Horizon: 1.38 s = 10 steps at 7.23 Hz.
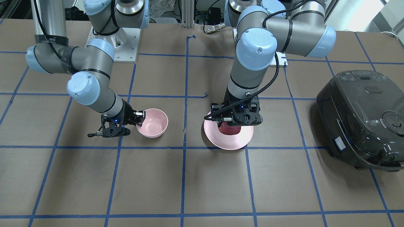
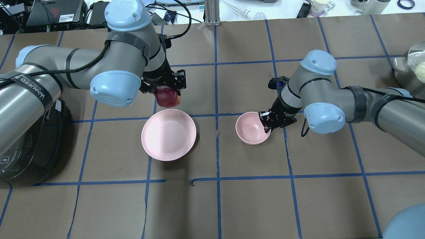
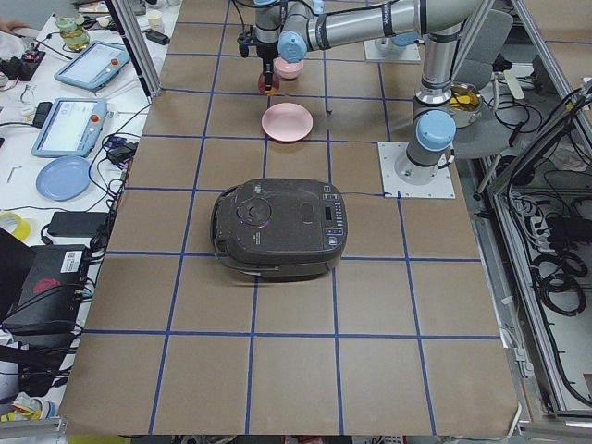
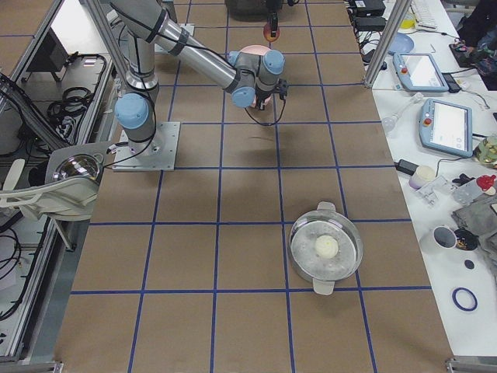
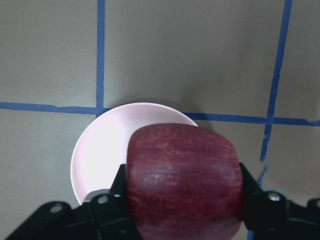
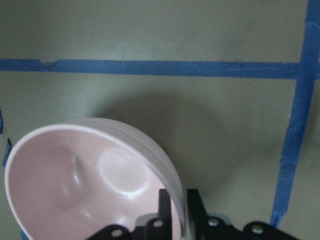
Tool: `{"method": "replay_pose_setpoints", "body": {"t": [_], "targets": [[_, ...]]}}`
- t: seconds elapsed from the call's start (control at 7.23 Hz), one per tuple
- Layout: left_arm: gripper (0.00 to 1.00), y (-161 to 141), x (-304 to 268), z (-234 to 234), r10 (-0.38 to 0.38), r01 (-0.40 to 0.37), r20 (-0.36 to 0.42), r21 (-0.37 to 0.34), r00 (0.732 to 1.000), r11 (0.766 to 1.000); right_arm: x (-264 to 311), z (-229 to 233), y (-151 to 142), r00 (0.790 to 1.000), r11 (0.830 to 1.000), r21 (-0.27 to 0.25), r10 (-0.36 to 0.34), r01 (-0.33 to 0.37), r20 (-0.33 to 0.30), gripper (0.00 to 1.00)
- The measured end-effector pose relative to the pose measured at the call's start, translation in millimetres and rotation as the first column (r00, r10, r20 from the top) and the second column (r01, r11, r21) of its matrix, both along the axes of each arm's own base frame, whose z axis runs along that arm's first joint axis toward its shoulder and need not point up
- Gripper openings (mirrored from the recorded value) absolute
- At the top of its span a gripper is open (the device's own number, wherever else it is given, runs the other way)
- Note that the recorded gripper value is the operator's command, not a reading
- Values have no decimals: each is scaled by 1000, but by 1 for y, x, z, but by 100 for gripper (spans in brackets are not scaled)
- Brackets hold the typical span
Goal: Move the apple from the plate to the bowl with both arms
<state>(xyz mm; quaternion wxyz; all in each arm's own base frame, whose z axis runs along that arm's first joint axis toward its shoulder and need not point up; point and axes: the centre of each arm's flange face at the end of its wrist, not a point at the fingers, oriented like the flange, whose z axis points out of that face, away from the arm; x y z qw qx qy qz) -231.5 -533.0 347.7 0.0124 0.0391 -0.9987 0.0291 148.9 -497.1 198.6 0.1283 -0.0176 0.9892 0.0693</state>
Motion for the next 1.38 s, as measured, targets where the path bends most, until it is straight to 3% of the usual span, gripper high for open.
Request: {"method": "replay_pose_setpoints", "body": {"t": [0.28,0.55,0.83,1.11,1.38], "targets": [[2,8,-19,5,-20,20,-11,-8,1000,1000,-6,29,-17,999,999,-52,-6,4,-41,100],[2,24,-59,0,38,-38,-48,2,998,999,-18,112,-35,990,994,-108,-11,-4,-141,100],[1,49,-119,-14,101,-102,-77,0,992,995,-27,213,-32,973,996,-87,-7,-13,-229,100],[1,71,-179,-41,136,-140,-119,-26,984,990,-28,306,-20,969,993,-114,-12,-17,-247,100],[1,91,-227,-72,149,-158,-154,-46,977,986,-28,336,-18,969,988,-154,-19,-20,-247,100]]}}
